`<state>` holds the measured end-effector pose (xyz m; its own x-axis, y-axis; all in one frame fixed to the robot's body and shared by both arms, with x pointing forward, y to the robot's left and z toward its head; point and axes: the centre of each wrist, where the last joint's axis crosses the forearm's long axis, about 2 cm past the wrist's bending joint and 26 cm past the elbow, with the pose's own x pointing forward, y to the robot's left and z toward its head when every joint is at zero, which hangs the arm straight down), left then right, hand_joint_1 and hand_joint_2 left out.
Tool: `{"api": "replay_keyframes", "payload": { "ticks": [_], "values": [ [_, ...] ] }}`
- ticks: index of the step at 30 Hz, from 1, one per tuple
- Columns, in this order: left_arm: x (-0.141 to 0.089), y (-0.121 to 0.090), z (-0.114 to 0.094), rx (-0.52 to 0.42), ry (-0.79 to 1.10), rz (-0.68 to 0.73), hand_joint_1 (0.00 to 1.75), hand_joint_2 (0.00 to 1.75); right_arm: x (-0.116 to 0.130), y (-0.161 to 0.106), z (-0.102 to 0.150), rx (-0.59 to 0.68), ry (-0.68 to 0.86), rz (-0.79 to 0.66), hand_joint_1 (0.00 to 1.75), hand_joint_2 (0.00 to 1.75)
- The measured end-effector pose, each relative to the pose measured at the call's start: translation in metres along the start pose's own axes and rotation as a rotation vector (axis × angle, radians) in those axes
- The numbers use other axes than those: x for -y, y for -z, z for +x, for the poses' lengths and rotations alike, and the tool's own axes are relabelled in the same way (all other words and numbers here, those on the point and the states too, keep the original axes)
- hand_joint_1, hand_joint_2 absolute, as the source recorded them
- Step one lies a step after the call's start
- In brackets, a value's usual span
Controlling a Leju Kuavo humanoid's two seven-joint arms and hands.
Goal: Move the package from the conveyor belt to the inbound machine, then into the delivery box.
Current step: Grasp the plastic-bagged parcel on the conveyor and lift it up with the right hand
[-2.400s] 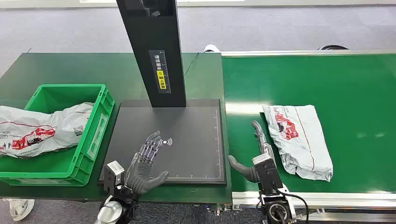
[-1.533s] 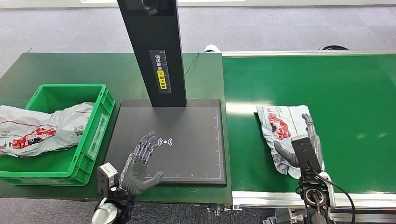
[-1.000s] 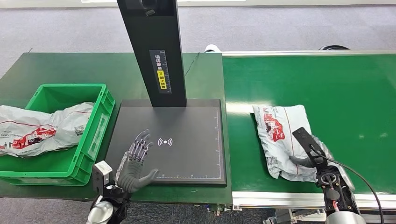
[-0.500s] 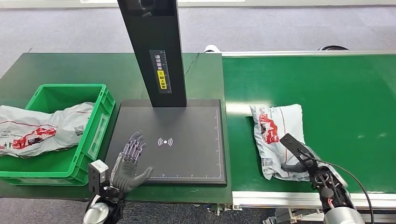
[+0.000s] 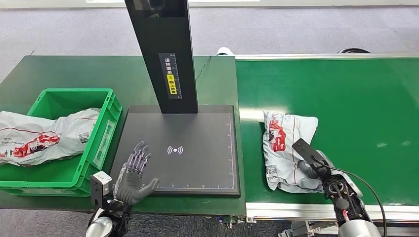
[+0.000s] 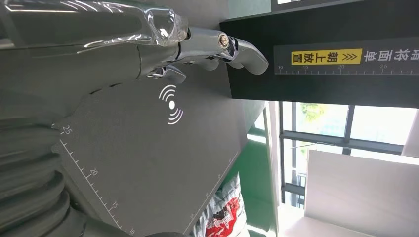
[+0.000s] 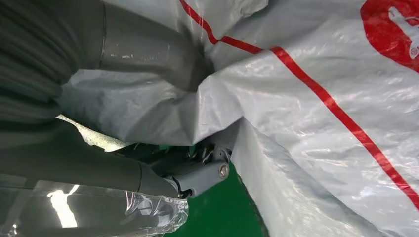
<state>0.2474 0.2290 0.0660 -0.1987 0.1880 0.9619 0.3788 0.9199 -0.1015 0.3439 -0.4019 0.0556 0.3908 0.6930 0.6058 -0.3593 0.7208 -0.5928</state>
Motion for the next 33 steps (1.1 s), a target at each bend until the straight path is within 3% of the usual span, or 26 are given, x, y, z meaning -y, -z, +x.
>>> {"api": "replay_keyframes", "payload": {
  "ticks": [14, 20, 28, 30, 33],
  "values": [
    [-0.001, 0.000, 0.001, 0.008, 0.005, 0.006, 0.00, 1.75, -0.018, -0.001, 0.009, 0.053, -0.007, 0.028, 1.75, 1.75],
    [-0.001, -0.005, 0.005, 0.020, 0.009, 0.017, 0.00, 1.75, -0.026, -0.004, 0.018, 0.137, 0.059, -0.081, 1.75, 1.75],
    [-0.001, -0.009, 0.007, 0.029, 0.011, 0.024, 0.00, 1.75, -0.028, -0.007, 0.027, 0.179, 0.075, -0.116, 1.75, 1.75],
    [-0.001, -0.009, 0.007, 0.028, 0.011, 0.024, 0.00, 1.75, -0.028, -0.008, 0.028, 0.203, 0.093, -0.169, 1.75, 1.75],
    [-0.001, -0.010, 0.008, 0.032, 0.011, 0.025, 0.00, 1.75, -0.024, -0.013, 0.033, 0.253, 0.108, -0.372, 1.75, 1.75]
  ]
}}
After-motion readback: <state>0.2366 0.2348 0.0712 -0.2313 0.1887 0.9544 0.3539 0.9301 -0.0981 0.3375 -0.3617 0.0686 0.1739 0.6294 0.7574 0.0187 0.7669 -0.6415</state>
